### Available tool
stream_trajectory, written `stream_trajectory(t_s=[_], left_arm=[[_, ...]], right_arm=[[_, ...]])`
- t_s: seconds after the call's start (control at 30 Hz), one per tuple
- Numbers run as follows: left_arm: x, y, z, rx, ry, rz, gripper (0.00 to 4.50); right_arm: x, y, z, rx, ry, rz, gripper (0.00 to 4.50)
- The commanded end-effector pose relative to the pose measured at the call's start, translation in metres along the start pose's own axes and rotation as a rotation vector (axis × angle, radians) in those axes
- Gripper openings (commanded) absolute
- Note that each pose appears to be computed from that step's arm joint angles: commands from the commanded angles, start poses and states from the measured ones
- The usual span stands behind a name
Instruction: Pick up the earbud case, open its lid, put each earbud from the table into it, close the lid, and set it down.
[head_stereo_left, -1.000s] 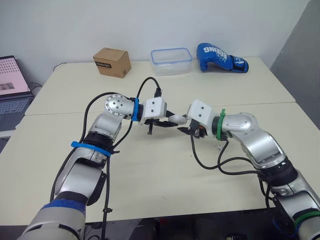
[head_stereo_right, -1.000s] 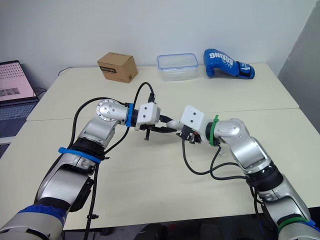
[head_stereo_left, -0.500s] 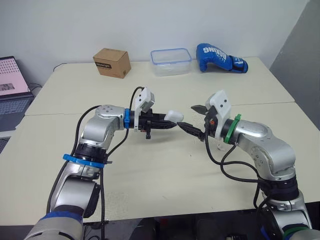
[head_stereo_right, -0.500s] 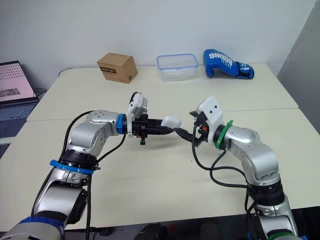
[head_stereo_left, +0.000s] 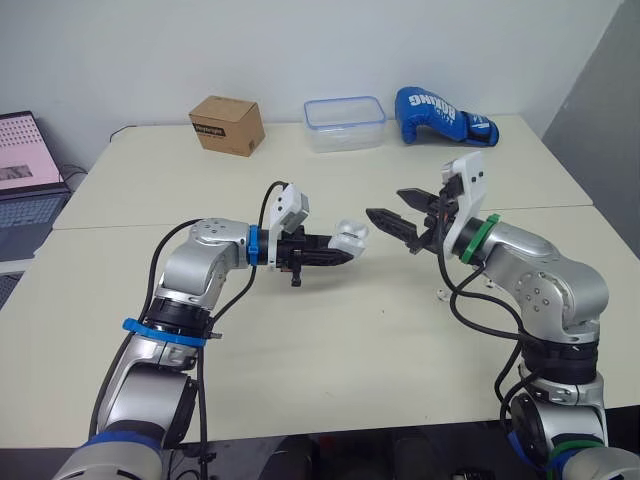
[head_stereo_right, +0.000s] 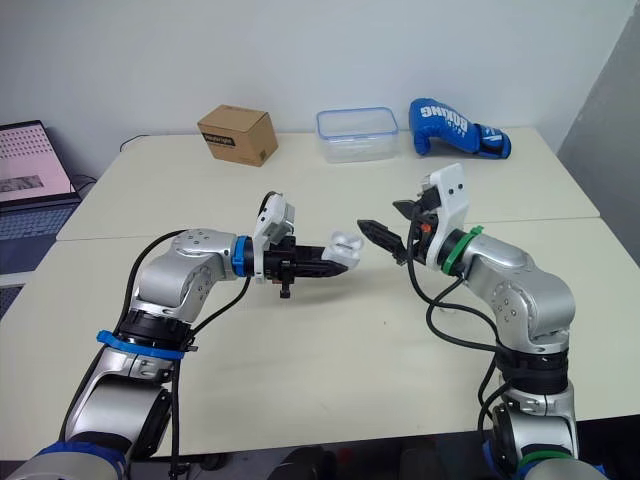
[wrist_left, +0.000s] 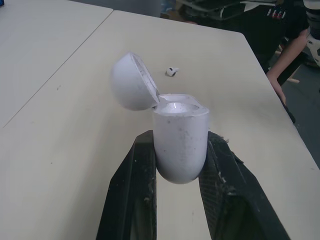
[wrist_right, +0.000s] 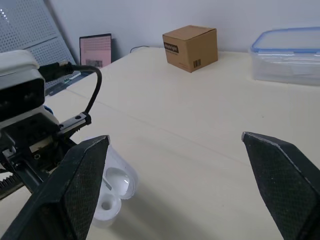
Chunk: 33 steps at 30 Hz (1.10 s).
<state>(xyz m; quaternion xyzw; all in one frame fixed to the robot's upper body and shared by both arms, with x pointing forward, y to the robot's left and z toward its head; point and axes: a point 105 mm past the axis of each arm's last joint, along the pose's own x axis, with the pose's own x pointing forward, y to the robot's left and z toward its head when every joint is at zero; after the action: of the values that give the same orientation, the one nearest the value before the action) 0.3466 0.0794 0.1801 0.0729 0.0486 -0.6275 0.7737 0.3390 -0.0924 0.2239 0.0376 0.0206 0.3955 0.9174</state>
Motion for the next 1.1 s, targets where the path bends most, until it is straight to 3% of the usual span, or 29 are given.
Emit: stream_trajectory(t_s=[0.03, 0.27, 0.43, 0.67, 0.77, 1.1], left_arm=[[-0.002, 0.014, 0.019, 0.075, -0.106, 0.111, 0.74], [-0.001, 0.027, 0.031, 0.161, -0.289, 0.362, 0.74], [0.006, 0.023, 0.03, 0.167, -0.33, 0.443, 0.74], [0.002, 0.017, 0.025, 0.154, -0.313, 0.458, 0.74], [-0.002, 0.018, 0.025, 0.155, -0.308, 0.465, 0.74], [0.0, 0.016, 0.024, 0.152, -0.297, 0.456, 0.74]], right_arm=[[-0.011, -0.007, 0.004, -0.02, 0.003, -0.025, 4.44], [-0.057, -0.036, -0.06, -0.202, 0.313, -0.065, 4.44], [-0.081, -0.048, -0.104, -0.21, 0.427, -0.057, 4.44], [-0.096, -0.059, -0.131, -0.249, 0.547, -0.067, 4.44], [-0.098, -0.064, -0.135, -0.234, 0.553, -0.086, 3.86], [-0.101, -0.059, -0.129, -0.207, 0.543, -0.081, 0.45]])
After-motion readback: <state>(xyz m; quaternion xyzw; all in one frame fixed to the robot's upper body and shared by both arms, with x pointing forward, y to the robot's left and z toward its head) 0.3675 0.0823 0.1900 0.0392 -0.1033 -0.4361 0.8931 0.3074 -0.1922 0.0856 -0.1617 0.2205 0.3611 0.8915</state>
